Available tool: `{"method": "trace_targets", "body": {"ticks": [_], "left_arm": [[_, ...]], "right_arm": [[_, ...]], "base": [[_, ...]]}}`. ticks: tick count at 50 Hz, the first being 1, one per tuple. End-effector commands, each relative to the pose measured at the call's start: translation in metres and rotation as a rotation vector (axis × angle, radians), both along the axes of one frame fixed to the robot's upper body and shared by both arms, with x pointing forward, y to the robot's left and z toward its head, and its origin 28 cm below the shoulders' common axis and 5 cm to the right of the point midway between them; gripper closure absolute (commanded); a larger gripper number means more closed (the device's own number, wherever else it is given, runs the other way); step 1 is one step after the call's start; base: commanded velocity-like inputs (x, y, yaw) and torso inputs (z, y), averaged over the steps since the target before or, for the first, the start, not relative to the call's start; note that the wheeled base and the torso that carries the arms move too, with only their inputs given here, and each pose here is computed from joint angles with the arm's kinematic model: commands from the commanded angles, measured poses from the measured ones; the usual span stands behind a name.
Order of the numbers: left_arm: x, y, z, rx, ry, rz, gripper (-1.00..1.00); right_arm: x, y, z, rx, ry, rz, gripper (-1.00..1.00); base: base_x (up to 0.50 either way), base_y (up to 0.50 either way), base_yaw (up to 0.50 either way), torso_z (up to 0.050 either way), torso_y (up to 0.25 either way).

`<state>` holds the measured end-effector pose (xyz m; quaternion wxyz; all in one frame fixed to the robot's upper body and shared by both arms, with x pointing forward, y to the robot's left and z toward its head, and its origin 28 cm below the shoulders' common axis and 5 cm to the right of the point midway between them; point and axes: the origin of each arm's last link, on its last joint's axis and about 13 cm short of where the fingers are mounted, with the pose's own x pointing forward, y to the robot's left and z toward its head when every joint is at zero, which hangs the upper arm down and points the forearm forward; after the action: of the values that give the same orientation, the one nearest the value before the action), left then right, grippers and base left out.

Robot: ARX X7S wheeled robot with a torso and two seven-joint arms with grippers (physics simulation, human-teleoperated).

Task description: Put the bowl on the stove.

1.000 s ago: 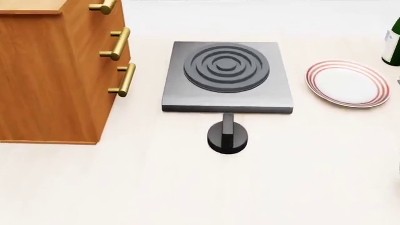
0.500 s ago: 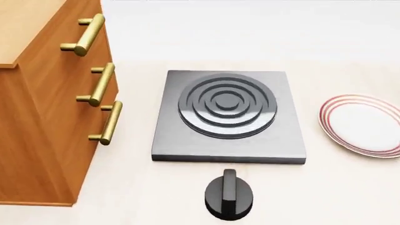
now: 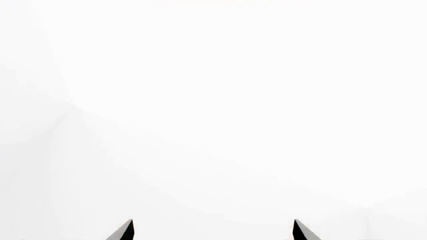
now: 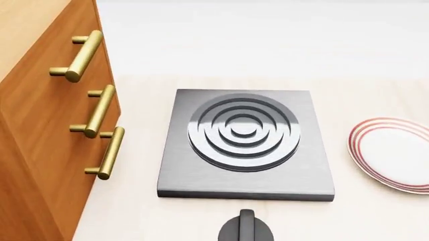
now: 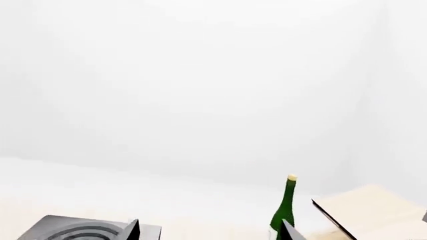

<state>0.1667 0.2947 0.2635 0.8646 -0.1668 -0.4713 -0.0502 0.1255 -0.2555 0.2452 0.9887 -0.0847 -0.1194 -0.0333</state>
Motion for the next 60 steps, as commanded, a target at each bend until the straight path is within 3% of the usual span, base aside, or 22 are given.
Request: {"method": "trace_targets", "body": {"ticks": [1,12,20,33,60], "left_arm": [[0.002,0.0,-0.003,-0.003,0.009,-0.004,-1.0],[0.004,-0.001,-0.006,-0.003,0.018,-0.008,-1.0],[0.004,-0.001,-0.006,0.0,0.021,-0.007,-1.0],[0.005,-0.002,-0.007,0.003,0.025,-0.008,-1.0],[0.006,-0.002,-0.009,0.002,0.033,-0.011,-1.0]], "right_arm": [[0.002,-0.012,0.005,-0.043,0.196,0.038,-1.0],[-0.002,-0.042,0.003,0.012,0.426,0.153,-1.0],[-0.004,-0.061,-0.002,0.054,0.502,0.063,-1.0],[-0.008,-0.077,-0.008,0.104,0.569,-0.024,-1.0],[0.003,-0.081,-0.054,0.228,0.691,-0.063,-1.0]], "base": [[0.0,0.0,0.0,0.0,0.0],[0.0,0.0,0.0,0.0,0.0],[0.0,0.0,0.0,0.0,0.0],[0.0,0.0,0.0,0.0,0.0],[0.0,0.0,0.0,0.0,0.0]]}}
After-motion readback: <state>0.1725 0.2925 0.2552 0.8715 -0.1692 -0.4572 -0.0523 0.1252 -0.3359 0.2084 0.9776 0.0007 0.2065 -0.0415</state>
